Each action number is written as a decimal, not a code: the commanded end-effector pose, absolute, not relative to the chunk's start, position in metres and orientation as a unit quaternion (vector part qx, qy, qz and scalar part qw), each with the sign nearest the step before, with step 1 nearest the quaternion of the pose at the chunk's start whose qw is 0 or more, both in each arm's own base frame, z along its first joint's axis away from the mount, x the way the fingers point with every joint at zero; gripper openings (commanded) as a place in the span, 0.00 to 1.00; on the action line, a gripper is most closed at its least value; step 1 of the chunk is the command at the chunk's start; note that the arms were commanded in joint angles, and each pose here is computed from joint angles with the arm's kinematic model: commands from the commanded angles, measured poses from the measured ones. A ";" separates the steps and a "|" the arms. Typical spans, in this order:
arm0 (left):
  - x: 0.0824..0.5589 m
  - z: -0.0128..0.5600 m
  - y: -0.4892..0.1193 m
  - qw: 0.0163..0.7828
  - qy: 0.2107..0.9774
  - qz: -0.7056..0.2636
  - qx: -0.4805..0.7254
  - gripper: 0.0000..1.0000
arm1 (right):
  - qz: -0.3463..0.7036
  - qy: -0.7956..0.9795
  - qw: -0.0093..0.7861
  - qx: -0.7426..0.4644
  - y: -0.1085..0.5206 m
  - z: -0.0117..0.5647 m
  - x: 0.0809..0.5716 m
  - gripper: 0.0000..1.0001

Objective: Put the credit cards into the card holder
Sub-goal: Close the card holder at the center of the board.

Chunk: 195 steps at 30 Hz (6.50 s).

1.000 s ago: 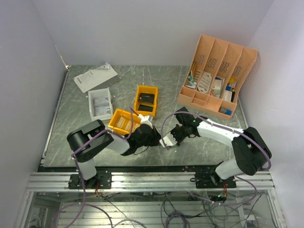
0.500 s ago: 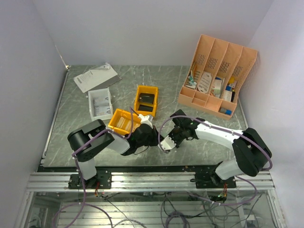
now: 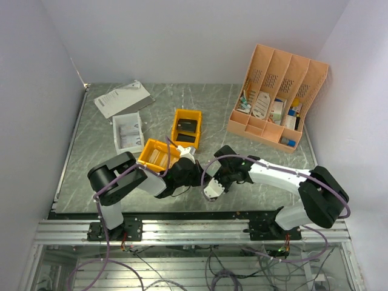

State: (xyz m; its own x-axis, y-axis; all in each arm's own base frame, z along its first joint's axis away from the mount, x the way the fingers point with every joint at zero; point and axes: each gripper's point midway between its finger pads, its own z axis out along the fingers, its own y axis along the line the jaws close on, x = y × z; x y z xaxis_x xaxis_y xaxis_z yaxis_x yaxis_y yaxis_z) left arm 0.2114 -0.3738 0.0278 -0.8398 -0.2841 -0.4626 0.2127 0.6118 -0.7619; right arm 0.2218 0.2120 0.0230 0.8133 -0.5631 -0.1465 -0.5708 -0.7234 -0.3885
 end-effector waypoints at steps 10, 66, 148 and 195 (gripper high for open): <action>0.199 -0.010 -0.355 0.253 0.884 -0.392 -0.016 0.07 | 0.159 0.321 0.060 -0.932 0.161 -0.037 0.117 0.00; 0.190 0.096 -0.311 0.362 0.828 -0.427 -0.029 0.14 | 0.317 0.692 0.367 -0.535 0.271 0.102 0.263 0.00; 0.261 0.036 -0.361 0.330 0.878 -0.347 -0.008 0.07 | 0.324 0.758 0.209 -0.526 0.219 0.059 0.313 0.38; 0.257 0.025 -0.353 0.317 0.883 -0.346 -0.009 0.07 | 0.296 0.767 0.177 -0.541 0.221 0.053 0.307 0.11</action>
State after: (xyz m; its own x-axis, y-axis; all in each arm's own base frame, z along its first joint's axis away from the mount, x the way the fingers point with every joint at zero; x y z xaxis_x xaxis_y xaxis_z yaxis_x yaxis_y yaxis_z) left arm 0.2582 -0.3562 0.0306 -0.7938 -0.2501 -0.5544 0.1982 0.7554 -0.6246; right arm 0.3081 0.2216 0.0503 -0.3537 -0.7208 -0.5962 -0.9343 0.2421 0.2615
